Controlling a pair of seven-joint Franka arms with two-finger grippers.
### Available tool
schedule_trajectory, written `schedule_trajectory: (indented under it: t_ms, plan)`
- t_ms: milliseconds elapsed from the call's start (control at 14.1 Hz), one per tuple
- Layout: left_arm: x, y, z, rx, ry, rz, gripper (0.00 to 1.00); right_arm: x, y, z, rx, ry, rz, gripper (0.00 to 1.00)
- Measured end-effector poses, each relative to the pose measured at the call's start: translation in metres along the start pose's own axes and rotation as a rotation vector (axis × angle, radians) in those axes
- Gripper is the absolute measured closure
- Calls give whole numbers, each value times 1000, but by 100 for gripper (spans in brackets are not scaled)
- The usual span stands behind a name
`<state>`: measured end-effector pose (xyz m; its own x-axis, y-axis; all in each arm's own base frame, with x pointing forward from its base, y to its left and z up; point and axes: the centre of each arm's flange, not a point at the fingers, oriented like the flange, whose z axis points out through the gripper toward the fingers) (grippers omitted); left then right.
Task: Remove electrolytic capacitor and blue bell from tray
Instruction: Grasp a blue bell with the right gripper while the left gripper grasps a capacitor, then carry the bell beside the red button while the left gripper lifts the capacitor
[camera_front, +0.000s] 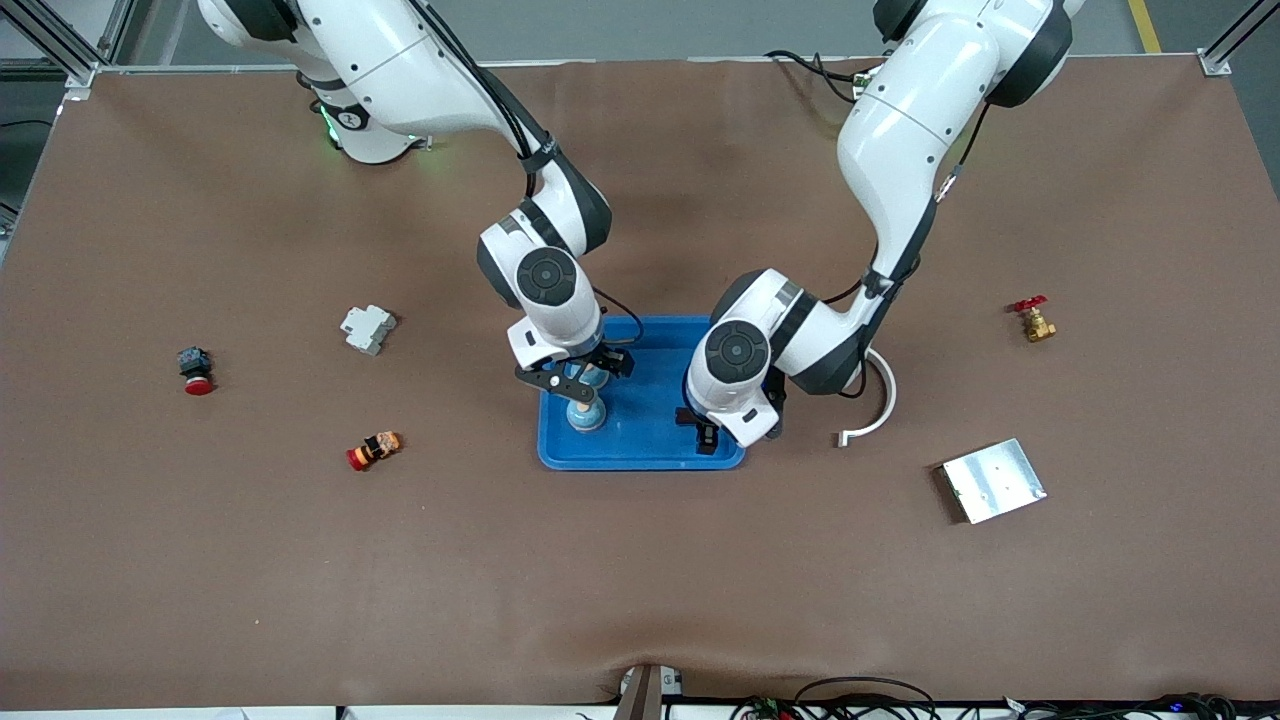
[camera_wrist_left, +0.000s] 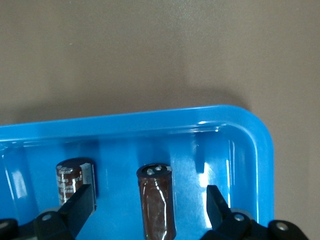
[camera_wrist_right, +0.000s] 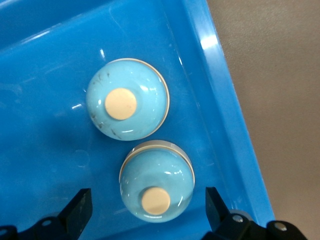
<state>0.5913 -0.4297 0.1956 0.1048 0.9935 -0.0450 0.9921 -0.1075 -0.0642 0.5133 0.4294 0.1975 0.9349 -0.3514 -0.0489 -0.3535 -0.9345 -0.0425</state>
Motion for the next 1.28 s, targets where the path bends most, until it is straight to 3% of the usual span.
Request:
schedule_trajectory:
  t_ms: [356, 569, 924, 995, 1280]
  plan:
    - [-4, 0, 18, -28, 15, 8, 0, 0, 0, 4, 3, 3, 0, 4]
    - [-10, -3, 27, -34, 15, 13, 0, 1, -1, 6, 9, 7, 1, 36]
    - [-18, -5, 28, -47, 26, 3, 0, 2, -3, 4, 9, 7, 1, 36]
    - [-20, -7, 27, -50, 28, 6, 6, 3, -3, 2, 2, 4, 2, 36]
    - [-28, -6, 21, -82, 46, 43, 50, 14, 0, -39, -15, -4, 18, 36]
